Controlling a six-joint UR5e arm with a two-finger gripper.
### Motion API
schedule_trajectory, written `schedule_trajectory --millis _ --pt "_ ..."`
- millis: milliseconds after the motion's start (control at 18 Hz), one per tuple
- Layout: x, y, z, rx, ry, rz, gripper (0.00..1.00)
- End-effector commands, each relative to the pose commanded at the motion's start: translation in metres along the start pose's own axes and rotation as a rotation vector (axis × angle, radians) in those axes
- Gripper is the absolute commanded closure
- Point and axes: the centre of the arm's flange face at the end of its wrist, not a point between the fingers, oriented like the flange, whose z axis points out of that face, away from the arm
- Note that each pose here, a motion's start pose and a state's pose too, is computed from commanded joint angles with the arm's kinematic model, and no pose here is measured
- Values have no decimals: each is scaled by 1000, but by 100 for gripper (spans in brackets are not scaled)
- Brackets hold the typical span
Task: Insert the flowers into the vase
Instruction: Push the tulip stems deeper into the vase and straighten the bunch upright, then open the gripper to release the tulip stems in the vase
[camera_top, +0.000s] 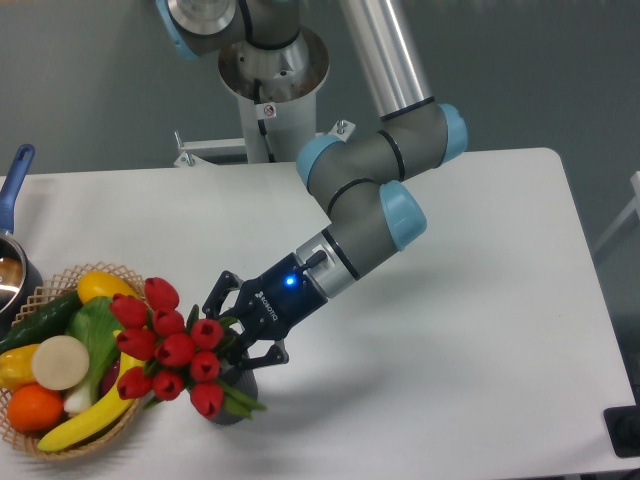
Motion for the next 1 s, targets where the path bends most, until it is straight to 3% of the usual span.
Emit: schedule_trajectory --millis 389,833,1000 --pt "7 6 -10 2 -11 -5 16" --pt "18 3 -27 3 -36 -7 4" --pt "25 -4 -50 7 -74 0 0"
